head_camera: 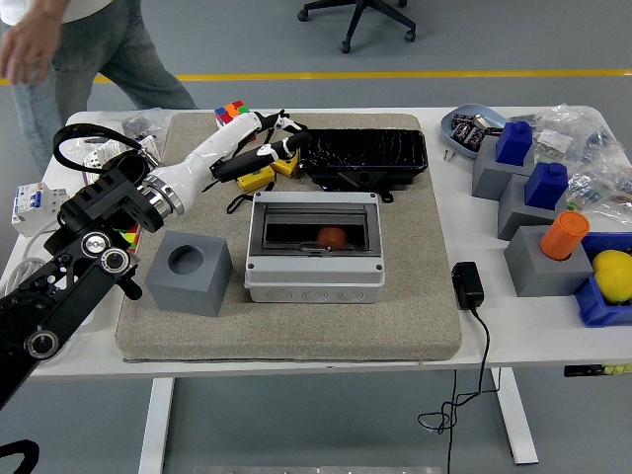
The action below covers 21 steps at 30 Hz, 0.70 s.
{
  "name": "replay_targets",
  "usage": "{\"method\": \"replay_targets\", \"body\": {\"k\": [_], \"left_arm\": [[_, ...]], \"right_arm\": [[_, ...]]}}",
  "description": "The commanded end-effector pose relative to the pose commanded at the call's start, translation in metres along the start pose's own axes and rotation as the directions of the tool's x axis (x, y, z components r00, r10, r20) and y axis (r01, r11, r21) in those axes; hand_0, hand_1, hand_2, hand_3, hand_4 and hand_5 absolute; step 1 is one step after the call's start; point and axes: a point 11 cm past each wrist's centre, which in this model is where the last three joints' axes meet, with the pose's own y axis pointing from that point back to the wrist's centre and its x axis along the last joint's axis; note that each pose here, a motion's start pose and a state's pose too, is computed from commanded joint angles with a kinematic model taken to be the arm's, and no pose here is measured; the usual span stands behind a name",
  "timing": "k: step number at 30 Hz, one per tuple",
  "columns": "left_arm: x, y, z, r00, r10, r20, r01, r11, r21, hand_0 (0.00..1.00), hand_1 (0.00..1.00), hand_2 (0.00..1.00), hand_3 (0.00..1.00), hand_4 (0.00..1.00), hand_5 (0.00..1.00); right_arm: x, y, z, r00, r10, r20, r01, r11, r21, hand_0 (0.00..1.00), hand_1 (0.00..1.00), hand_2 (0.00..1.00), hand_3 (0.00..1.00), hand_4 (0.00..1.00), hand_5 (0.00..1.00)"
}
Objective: Fetch the battery,place it into the box,close the lid of the box
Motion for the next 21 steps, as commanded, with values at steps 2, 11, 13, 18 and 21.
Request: {"method": "replay_targets", "body": {"k": [2,11,13,18,21], "left_arm": [[0.009,0.002,0.004,0.995,0.028,-0.093,-0.032,0.999,-0.042,0.946,0.888,0.827,0.812,0.998,0.998],[0.077,0.035,0.003,0.844,0.196,-0.499,-0.31,0.938,-0.156,0.93,0.887,0.839,0.854,0.998,0.998],[0.093,0.046,-0.001,0.782,0.226,-0.581,-0.38,0.912,-0.157,0.93,0.887,0.839,0.854,0.998,0.998],[0.124,0.071,-0.015,0.665,0.301,-0.684,-0.507,0.854,-0.117,0.926,0.905,0.879,0.894,0.998,0.998],[0.143,0.094,-0.033,0.651,0.41,-0.638,-0.568,0.822,-0.051,0.949,0.969,0.957,0.929,0.998,0.998]], "right_arm": [[0.0,0.0,0.0,1.0,-0.001,-0.001,0.001,1.0,0.0,0.863,0.852,0.807,0.833,0.998,0.998],[-0.004,0.0,0.0,1.0,-0.006,-0.01,0.006,1.0,0.0,0.863,0.852,0.807,0.833,0.998,0.998],[-0.006,0.001,0.0,1.0,-0.009,-0.014,0.009,1.0,0.0,0.863,0.852,0.807,0.833,0.998,0.998],[-0.011,0.002,0.001,1.0,-0.019,-0.018,0.019,1.0,0.001,0.862,0.852,0.807,0.833,0.998,0.998],[-0.014,0.002,0.001,1.0,-0.021,-0.02,0.021,1.0,0.002,0.863,0.852,0.807,0.833,0.998,0.998]]}}
